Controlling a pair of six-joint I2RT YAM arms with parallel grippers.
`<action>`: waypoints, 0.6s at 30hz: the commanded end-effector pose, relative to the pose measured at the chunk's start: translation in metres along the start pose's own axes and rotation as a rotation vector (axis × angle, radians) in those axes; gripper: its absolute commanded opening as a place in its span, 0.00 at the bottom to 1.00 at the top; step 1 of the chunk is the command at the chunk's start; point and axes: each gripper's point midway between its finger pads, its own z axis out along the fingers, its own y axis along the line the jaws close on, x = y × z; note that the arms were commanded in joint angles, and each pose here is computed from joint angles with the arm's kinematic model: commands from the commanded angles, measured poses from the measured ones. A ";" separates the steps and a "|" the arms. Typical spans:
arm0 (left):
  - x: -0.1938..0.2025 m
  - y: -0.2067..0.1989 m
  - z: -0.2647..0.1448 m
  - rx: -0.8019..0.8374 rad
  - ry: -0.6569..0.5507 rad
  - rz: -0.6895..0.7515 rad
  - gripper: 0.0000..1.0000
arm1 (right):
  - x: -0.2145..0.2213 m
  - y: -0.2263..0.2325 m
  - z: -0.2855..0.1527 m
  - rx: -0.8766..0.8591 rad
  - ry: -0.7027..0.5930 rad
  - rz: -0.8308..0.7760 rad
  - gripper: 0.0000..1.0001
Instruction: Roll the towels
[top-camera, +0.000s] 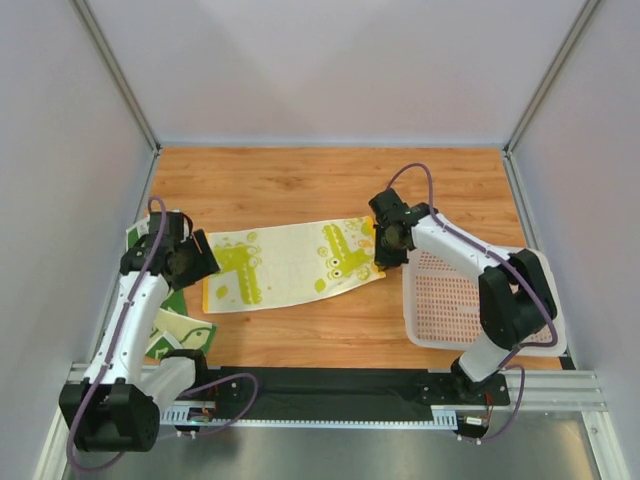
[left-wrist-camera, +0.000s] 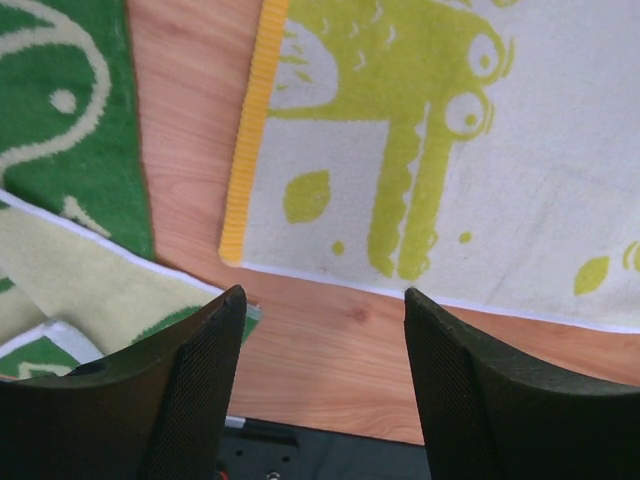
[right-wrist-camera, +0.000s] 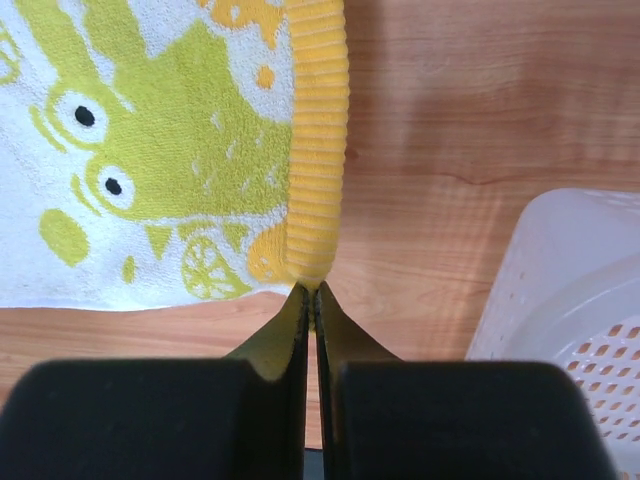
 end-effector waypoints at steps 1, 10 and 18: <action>0.025 -0.015 0.012 0.010 0.076 -0.032 0.71 | -0.014 -0.011 -0.005 0.031 -0.011 -0.024 0.00; 0.072 -0.006 0.047 -0.082 0.198 -0.073 0.68 | -0.052 -0.045 -0.005 0.062 -0.020 0.038 0.00; 0.089 0.001 0.061 -0.138 0.233 -0.064 0.64 | -0.050 -0.045 0.003 0.026 0.005 0.059 0.00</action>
